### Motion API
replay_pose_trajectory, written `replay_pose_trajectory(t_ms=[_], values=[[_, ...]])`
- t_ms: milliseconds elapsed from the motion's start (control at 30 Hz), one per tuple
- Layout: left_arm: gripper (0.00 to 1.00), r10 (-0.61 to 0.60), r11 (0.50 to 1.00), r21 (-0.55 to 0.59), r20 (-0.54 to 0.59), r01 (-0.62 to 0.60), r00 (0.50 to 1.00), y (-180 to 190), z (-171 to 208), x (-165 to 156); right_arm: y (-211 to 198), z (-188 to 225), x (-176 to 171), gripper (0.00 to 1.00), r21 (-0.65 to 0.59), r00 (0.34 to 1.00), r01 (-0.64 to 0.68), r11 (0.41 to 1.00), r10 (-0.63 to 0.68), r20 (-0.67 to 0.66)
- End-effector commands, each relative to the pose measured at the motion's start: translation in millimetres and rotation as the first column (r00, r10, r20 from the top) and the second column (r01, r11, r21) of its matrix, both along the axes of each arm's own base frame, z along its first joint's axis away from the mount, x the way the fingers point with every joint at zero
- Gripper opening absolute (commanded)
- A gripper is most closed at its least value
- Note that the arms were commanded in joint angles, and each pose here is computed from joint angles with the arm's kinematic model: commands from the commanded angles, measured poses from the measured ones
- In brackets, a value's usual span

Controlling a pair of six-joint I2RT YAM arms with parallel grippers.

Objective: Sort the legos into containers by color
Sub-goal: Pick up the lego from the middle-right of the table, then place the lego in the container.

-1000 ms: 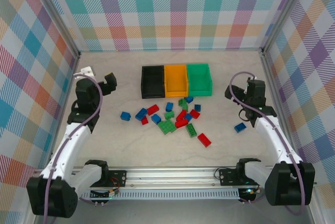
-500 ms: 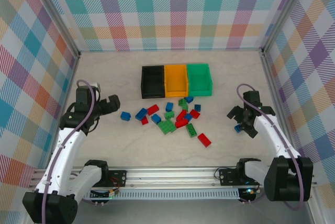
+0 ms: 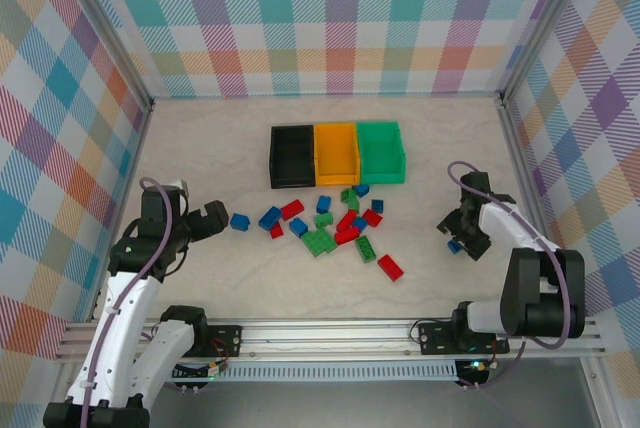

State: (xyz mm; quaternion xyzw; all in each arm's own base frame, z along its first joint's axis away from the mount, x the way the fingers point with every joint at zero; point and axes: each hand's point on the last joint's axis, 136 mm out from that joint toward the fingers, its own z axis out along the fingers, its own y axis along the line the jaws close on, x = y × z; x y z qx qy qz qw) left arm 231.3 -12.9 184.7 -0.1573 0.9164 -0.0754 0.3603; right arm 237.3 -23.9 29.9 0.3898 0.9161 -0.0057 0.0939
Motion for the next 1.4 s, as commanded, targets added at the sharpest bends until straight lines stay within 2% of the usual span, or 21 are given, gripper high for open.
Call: replay_pose_trajectory(t_ms=[0,133,200,267,367,533,700,900,1067,1133,1167,1233,1267,1367], values=[[1.0,0.024,1.0,0.0,-0.025,-0.024,0.999,2.9,-5.5,-2.3,-7.6,3.7,14.3,0.64,-0.031,0.999,0.005,0.999,-0.004,0.034],[1.0,0.024,1.0,0.001,-0.03,-0.024,0.999,2.8,-6.6,-2.0,-11.2,4.0,19.5,0.44,-0.053,0.999,-0.001,0.999,0.003,0.033],[1.0,0.028,1.0,0.004,-0.032,-0.028,0.999,3.6,-7.4,-2.2,-10.9,6.1,23.5,0.39,-0.051,0.999,-0.011,0.999,0.013,0.04],[1.0,0.029,1.0,0.006,-0.033,-0.029,0.999,3.9,-7.9,-2.2,-7.7,9.2,27.6,0.41,-0.034,0.998,-0.018,0.999,0.02,0.054],[1.0,0.026,1.0,0.004,-0.036,-0.026,0.999,3.3,-8.6,-1.4,1.2,16.3,35.0,0.4,0.017,0.996,-0.025,1.0,0.023,0.09],[1.0,0.032,0.999,0.01,-0.044,-0.032,0.999,4.7,-10.2,-1.3,23.3,41.8,59.5,0.31,0.123,0.982,-0.07,0.99,0.046,0.183],[1.0,0.039,0.999,0.018,-0.043,-0.038,0.998,6.4,-9.6,-1.5,44.1,93.7,97.4,0.31,0.121,0.943,-0.147,0.982,0.102,0.316],[1.0,0.047,0.999,0.023,-0.042,-0.046,0.998,8.0,-9.5,-1.8,101.6,141.9,153.3,0.32,0.092,0.862,-0.304,0.948,0.233,0.45],[1.0,0.039,0.999,0.017,-0.042,-0.038,0.998,6.1,-10.3,-1.3,145.9,154.6,202.9,0.35,0.038,0.805,-0.423,0.905,0.356,0.476],[1.0,0.037,0.999,0.015,-0.042,-0.037,0.998,5.8,-10.6,-0.9,158.3,154.1,219.9,0.4,0.015,0.783,-0.457,0.889,0.394,0.481],[1.0,0.038,0.999,0.014,-0.04,-0.037,0.998,5.6,-10.2,-0.6,161.6,152.1,227.0,0.45,-0.003,0.775,-0.469,0.883,0.413,0.478],[1.0,0.033,0.999,0.011,-0.043,-0.033,0.999,4.7,-11.3,-0.5,165.7,140.4,237.2,0.66,-0.016,0.783,-0.484,0.875,0.441,0.438],[1.0,0.033,0.999,0.01,-0.045,-0.032,0.998,4.5,-11.9,-0.5,166.7,137.3,239.3,0.72,-0.011,0.79,-0.487,0.873,0.446,0.42],[1.0,0.029,1.0,0.007,-0.048,-0.029,0.998,3.4,-12.8,-0.3,174.1,127.4,234.6,0.79,0.034,0.797,-0.511,0.859,0.459,0.394]])
